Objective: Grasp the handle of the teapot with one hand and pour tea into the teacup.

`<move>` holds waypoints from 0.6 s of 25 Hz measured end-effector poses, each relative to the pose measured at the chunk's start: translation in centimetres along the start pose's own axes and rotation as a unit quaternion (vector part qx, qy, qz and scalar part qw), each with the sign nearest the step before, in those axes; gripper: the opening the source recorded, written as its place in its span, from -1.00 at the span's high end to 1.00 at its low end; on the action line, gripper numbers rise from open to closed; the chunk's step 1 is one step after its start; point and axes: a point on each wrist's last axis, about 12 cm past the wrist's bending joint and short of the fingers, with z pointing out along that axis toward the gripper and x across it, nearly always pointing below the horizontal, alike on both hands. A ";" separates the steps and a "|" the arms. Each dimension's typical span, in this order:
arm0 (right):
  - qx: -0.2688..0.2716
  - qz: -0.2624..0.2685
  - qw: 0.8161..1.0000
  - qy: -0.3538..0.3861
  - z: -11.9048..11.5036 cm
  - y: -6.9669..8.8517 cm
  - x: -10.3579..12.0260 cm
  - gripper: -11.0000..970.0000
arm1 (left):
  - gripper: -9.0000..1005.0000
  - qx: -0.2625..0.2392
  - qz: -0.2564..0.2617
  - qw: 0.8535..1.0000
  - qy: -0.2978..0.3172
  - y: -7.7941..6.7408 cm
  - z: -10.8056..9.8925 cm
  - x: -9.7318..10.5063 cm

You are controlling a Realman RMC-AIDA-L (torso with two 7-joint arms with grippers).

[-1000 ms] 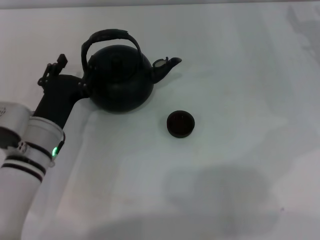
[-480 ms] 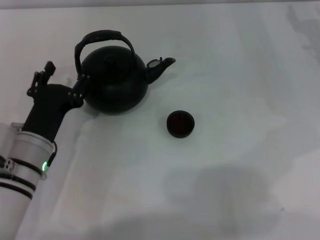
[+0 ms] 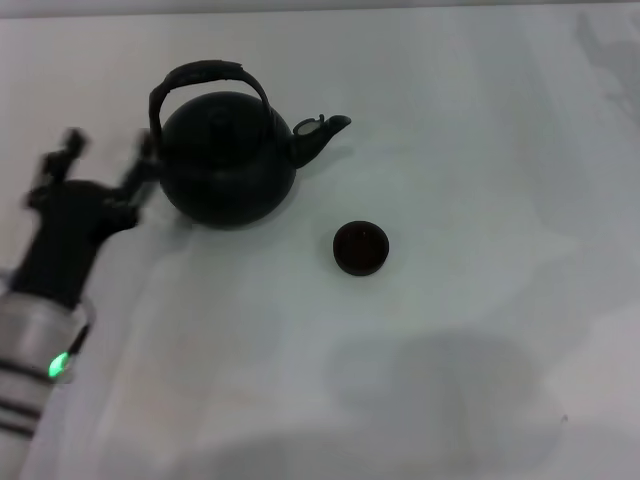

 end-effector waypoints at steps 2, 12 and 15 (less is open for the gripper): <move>0.001 0.000 1.000 0.000 0.0 0.0 0.0 -0.74 | -0.75 -0.046 -0.013 0.998 -0.036 1.1 -2.0 -0.6; -0.015 -0.018 1.000 0.010 -0.1 0.3 0.3 -0.74 | -0.75 -0.192 -0.009 0.980 -0.058 7.6 -5.9 -1.5; -0.016 -0.020 1.000 0.011 -0.3 0.3 0.5 -0.74 | -0.75 -0.209 -0.014 0.976 -0.060 9.0 -5.3 -1.9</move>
